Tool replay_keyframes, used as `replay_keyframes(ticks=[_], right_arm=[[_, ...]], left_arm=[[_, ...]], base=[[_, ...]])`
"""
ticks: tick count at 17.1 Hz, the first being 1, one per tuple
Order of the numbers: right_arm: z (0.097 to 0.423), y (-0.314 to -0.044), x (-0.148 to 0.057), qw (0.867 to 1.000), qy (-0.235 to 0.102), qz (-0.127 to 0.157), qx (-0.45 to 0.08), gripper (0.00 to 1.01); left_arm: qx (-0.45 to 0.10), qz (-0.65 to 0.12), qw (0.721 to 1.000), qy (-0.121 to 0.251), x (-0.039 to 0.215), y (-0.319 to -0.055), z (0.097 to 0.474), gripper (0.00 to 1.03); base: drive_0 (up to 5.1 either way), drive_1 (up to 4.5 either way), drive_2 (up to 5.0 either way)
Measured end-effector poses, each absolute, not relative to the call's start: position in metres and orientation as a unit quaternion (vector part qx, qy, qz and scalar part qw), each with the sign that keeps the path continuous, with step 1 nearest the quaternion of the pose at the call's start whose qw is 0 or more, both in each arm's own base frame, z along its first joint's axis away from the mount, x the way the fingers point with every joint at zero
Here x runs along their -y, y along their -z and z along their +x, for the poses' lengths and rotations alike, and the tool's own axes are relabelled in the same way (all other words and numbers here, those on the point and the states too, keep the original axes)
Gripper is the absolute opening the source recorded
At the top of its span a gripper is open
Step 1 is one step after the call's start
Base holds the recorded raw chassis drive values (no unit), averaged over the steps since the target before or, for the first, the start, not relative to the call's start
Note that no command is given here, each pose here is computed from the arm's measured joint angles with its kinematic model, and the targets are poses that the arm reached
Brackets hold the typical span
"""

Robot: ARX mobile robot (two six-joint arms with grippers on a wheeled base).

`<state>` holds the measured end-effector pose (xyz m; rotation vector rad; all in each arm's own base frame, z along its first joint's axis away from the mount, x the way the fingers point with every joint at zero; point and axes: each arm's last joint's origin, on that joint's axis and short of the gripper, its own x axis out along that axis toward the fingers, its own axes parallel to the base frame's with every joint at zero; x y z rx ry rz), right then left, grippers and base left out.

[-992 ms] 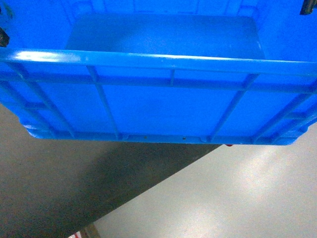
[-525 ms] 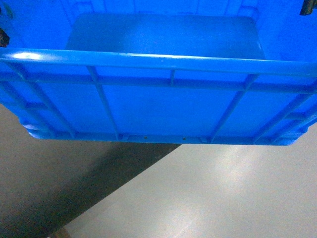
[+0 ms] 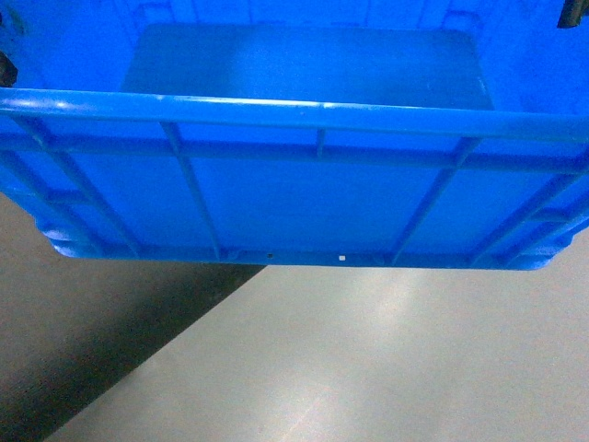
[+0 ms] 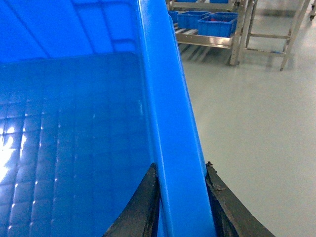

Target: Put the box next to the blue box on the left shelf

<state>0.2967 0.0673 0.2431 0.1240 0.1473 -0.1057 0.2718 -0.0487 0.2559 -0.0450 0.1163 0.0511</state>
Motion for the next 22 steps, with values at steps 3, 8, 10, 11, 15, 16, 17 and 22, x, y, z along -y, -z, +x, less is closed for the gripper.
replay_keyframes(ticks=[3, 8, 10, 11, 15, 16, 17, 22], right_arm=[[0.2967, -0.2431, -0.0673, 0.994, 0.053, 0.062, -0.074, 0.18], [0.2967, -0.2431, -0.0673, 0.994, 0.053, 0.061, -0.074, 0.18], [0.2967, -0.2433, -0.0673, 0.994, 0.053, 0.061, -0.073, 0.18], [0.2967, -0.2431, -0.0673, 0.994, 0.053, 0.061, -0.074, 0.18], [0.2967, -0.2430, -0.0672, 0.994, 0.053, 0.061, -0.074, 0.18], [0.2967, -0.2432, -0.0673, 0.994, 0.053, 0.061, -0.073, 0.18], [0.2967, -0.2435, -0.0672, 0.994, 0.053, 0.061, -0.072, 0.18], [0.2967, -0.2433, -0.0673, 0.994, 0.053, 0.061, -0.073, 0.18]], left_arm=[[-0.058, -0.022, 0.998, -0.026, 0.0487, -0.2558, 0.2718, 0.08], [-0.058, -0.022, 0.998, -0.026, 0.0487, -0.2559, 0.2718, 0.08], [-0.058, -0.023, 0.998, -0.026, 0.0487, -0.2559, 0.2718, 0.08], [-0.058, -0.023, 0.998, -0.026, 0.0487, -0.2558, 0.2718, 0.08], [-0.058, -0.022, 0.998, -0.026, 0.0487, -0.2558, 0.2718, 0.08], [-0.058, -0.023, 0.998, -0.026, 0.0487, -0.2559, 0.2718, 0.08], [-0.058, -0.023, 0.998, -0.026, 0.0487, -0.2559, 0.2718, 0.08], [-0.058, -0.023, 0.998, -0.026, 0.0487, -0.2559, 0.2718, 0.08]], base=[[-1.4, -1.43, -1.4], [-1.5, -1.50, -1.5], [-1.4, -1.43, -1.4], [-1.4, -1.42, -1.4], [-1.5, -1.48, -1.5], [-1.4, -1.42, -1.4], [-1.4, -1.43, -1.4], [-1.5, -1.48, -1.5]])
